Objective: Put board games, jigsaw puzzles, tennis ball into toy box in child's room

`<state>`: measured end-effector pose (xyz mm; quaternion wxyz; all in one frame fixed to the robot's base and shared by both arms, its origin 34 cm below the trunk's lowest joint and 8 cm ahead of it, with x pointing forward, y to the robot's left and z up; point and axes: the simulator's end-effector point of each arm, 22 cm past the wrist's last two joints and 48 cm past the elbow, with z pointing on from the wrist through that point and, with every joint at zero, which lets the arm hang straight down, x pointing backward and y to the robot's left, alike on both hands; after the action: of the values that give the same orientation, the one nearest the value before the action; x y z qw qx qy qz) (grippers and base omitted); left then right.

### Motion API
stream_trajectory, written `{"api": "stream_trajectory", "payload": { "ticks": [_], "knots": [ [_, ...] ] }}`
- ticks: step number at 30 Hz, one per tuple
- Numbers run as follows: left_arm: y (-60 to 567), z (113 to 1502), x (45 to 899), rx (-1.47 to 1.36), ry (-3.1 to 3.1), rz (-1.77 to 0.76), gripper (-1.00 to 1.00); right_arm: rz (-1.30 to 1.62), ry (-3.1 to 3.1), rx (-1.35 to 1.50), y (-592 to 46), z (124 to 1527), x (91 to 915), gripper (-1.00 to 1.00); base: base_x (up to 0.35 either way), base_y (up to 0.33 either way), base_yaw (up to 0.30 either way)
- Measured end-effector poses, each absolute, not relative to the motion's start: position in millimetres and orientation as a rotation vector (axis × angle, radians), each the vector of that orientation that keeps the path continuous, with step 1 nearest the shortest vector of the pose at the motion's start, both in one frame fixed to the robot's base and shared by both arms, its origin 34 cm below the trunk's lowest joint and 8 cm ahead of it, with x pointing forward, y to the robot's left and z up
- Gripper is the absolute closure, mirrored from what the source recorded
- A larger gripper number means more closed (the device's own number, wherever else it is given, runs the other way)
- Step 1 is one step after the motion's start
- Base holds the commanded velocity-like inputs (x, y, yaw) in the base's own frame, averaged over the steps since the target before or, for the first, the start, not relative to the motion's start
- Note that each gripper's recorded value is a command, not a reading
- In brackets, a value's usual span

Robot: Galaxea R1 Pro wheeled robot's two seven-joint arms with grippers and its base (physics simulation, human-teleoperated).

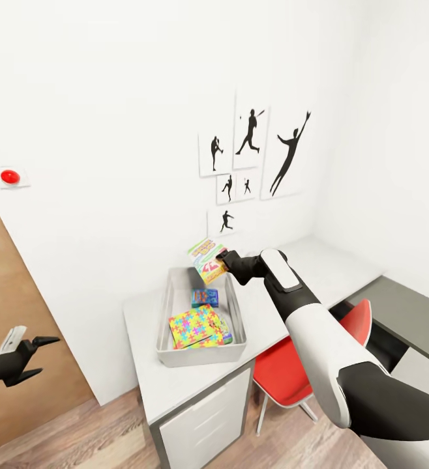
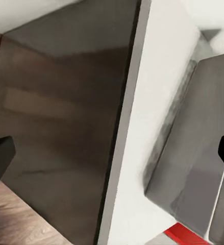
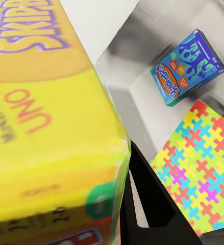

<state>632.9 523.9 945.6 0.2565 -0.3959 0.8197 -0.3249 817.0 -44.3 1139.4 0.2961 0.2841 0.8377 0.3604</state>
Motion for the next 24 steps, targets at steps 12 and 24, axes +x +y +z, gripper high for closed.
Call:
{"api": "stream_trajectory", "payload": {
  "ticks": [12, 24],
  "knots": [
    [524.1, 954.9, 627.4, -0.917, 2.171, -0.932, -1.00, 0.964, 2.222, 0.749, -43.7, 1143.3, 816.6, 1.00, -0.074, 0.000, 0.000],
    [509.7, 963.5, 616.9, -0.727, 2.192, -0.979, -1.00, 0.971, 2.208, 0.738, -43.1, 1153.4, 815.6, 1.00, -0.066, 0.000, 0.002]
  ]
}}
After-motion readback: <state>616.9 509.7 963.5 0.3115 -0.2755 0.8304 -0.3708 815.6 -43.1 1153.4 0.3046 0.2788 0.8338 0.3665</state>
